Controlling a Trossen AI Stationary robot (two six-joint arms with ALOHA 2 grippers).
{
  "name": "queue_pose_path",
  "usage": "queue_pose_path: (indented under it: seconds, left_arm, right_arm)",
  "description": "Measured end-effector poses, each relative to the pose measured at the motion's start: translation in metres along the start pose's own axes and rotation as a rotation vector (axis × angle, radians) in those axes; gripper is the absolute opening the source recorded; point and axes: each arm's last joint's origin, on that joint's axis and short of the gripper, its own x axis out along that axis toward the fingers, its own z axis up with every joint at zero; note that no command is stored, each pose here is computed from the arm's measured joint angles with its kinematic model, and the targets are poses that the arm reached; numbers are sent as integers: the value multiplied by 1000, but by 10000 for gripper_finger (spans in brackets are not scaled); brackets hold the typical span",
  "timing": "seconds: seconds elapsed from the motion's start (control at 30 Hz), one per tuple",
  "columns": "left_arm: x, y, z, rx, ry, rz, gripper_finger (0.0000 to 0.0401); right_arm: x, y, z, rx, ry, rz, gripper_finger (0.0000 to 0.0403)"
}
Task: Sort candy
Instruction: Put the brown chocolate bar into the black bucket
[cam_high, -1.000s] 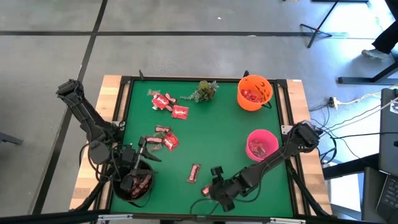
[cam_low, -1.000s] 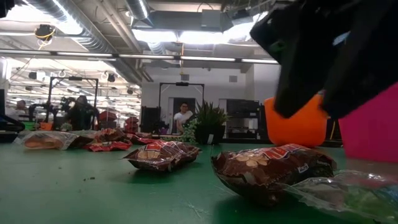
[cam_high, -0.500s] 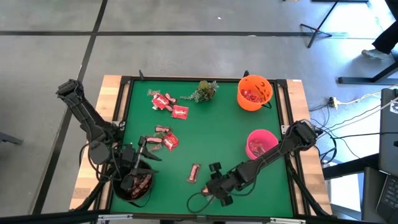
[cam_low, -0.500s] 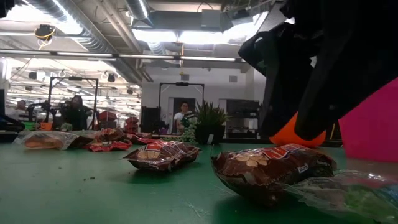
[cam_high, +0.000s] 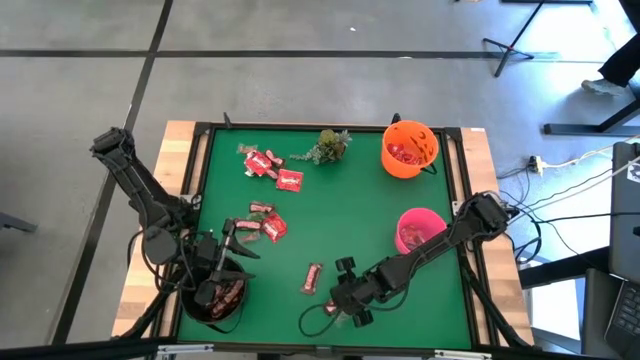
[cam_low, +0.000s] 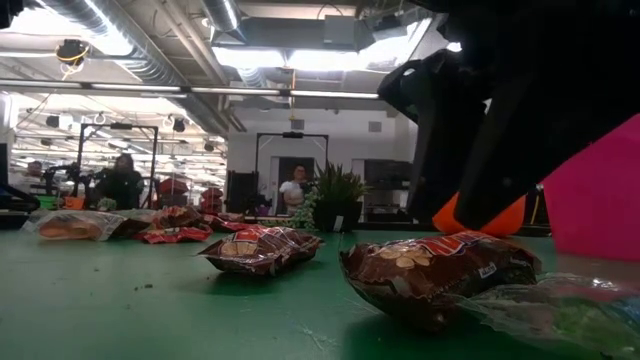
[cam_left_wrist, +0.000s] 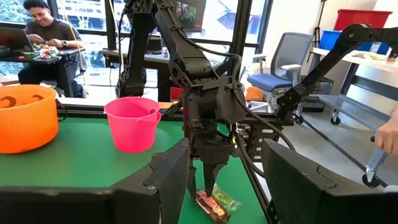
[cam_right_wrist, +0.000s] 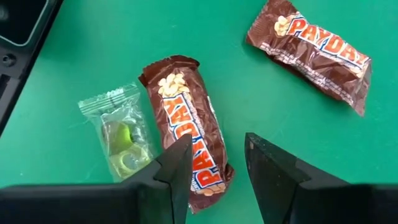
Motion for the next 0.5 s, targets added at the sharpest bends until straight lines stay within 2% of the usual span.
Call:
queue_pose_path:
  seconds: [0.23, 0.5]
  left_arm:
    - [0, 0, 0, 3, 3, 1, 188]
    - [0, 1, -3, 15, 24, 5, 188]
  right_arm:
    - [1, -5, 0, 12, 4, -10, 143]
    - [16, -6, -4, 38, 37, 0, 143]
